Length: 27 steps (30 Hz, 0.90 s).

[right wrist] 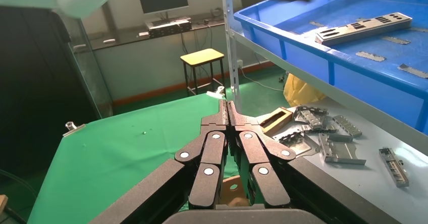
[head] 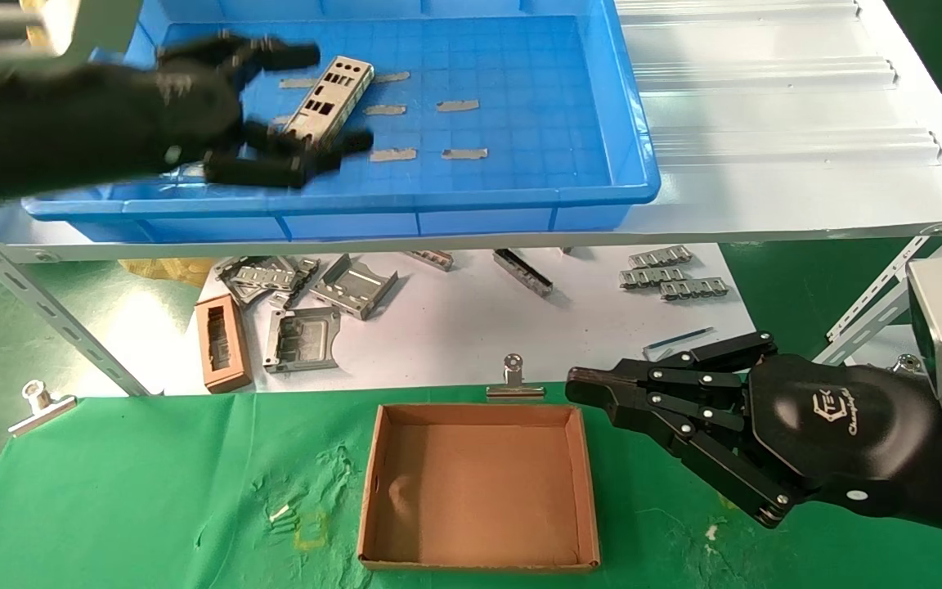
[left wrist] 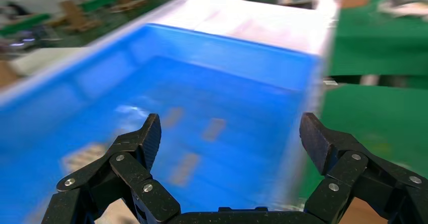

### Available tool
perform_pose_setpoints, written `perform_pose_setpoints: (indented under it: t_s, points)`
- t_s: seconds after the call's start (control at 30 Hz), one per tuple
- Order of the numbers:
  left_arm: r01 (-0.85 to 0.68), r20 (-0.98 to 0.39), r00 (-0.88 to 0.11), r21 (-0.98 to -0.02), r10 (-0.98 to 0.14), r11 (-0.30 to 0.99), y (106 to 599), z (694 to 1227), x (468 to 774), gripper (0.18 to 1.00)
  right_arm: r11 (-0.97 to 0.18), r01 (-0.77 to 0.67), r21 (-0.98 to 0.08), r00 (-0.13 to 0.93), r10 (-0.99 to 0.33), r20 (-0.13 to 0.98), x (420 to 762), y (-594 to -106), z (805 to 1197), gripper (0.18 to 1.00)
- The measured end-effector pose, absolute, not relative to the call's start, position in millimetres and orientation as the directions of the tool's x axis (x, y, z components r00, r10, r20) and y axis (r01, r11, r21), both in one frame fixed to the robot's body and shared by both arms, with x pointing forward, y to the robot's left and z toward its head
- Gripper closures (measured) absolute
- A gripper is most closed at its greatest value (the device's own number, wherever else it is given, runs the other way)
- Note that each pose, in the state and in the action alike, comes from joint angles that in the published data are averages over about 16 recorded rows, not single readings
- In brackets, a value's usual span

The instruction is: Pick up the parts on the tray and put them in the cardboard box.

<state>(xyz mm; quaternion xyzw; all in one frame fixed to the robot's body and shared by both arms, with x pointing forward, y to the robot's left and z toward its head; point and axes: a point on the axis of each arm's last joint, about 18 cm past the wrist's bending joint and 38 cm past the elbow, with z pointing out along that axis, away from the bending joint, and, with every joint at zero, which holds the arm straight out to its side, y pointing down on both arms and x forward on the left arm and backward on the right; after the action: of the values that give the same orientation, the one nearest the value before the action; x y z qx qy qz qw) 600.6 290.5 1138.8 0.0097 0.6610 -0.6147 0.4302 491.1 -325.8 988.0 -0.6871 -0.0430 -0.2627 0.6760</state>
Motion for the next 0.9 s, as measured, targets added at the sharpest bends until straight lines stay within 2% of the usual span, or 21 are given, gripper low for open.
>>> perform_pose_setpoints:
  t_s: [0.2,0.37,0.77,0.9]
  points:
    - [0.49,-0.566,-0.572,-0.816,-0.593,0.306,280.7,1167.4,644.5,0.184,-0.082,0.414,-0.906,0.858,-0.296,0.419,491.1,-325.8,988.0,0.987]
    - [0.427,-0.547,-0.54,-0.833,-0.64,0.352,274.9,1177.6,669.5,0.184,-0.082,0.414,-0.906,0.858,-0.296,0.419,491.1,-325.8,988.0,0.988]
    - [0.312,-0.482,-0.504,-0.875,-0.717,0.37,271.4,1179.7,695.7,0.184,-0.082,0.414,-0.906,0.858,-0.296,0.419,491.1,-325.8,988.0,0.964]
    - [0.293,-0.464,-0.498,-0.885,-0.733,0.361,271.7,1177.6,699.7,0.184,-0.082,0.414,-0.906,0.858,-0.296,0.419,491.1,-325.8,988.0,0.928]
